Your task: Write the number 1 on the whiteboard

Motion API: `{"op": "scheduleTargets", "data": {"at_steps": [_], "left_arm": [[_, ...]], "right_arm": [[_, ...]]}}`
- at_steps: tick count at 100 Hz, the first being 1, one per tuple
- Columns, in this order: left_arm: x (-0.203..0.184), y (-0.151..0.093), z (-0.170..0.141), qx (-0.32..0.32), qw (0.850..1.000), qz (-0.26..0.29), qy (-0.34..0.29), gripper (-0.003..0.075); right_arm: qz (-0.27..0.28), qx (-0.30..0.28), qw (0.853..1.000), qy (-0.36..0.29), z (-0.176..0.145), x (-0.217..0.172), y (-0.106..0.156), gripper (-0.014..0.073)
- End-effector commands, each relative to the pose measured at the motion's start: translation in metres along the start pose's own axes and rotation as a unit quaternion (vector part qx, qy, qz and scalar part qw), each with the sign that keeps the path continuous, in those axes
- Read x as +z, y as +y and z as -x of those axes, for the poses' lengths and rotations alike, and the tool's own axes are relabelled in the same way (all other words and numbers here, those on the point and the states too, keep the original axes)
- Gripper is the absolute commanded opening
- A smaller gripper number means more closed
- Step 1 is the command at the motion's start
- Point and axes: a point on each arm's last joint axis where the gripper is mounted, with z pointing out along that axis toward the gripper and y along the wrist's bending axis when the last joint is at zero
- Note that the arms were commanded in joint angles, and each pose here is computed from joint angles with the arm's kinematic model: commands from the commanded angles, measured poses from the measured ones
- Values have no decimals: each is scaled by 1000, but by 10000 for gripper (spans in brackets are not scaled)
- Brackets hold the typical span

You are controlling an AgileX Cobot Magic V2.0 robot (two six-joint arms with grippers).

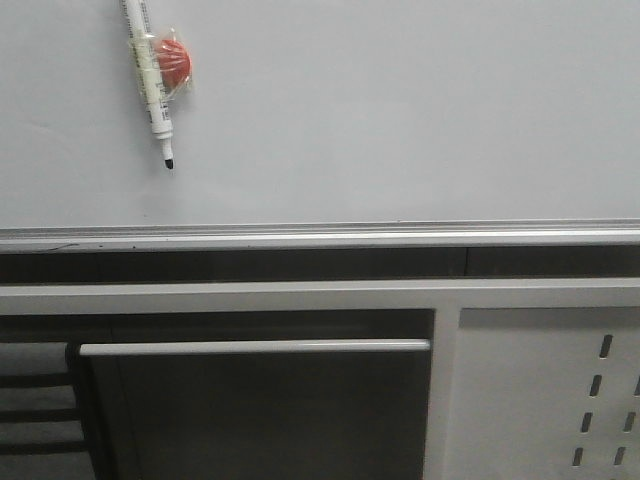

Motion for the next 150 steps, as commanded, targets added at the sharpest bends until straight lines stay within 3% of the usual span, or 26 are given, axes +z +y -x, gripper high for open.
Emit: {"op": "scheduleTargets", "data": {"at_steps": [1,19,30,47,68,82,102,111,127,136,150], "left_arm": [[-4,-20,24,33,999,-23,-21,-20],[6,-54,55,153,986,-37,64,-20],[20,-66,64,180,976,-44,116,-20],[38,-75,68,168,973,-77,135,-20],[59,-77,62,63,980,-88,168,-20],[68,-80,57,117,965,-119,201,-20],[87,-88,54,134,952,-185,205,-20],[96,-87,50,142,946,-198,213,-18],[111,-89,39,132,937,-227,229,-17],[120,-92,32,154,931,-229,239,-17],[134,-97,34,204,934,-189,225,-18]], "right_arm": [[14,-42,999,-18,23,-4,19,-43],[3,-116,991,73,52,5,47,-44],[2,-136,984,112,67,15,59,-44],[-3,-139,981,138,74,26,63,-43],[-4,-138,981,136,75,28,63,-44],[-4,-136,980,147,73,29,63,-44],[4,-158,978,134,75,29,64,-36],[5,-158,978,136,75,29,64,43],[5,-158,978,137,75,29,64,316],[6,-161,977,139,74,29,64,332],[7,-164,976,140,74,29,64,332]]}}
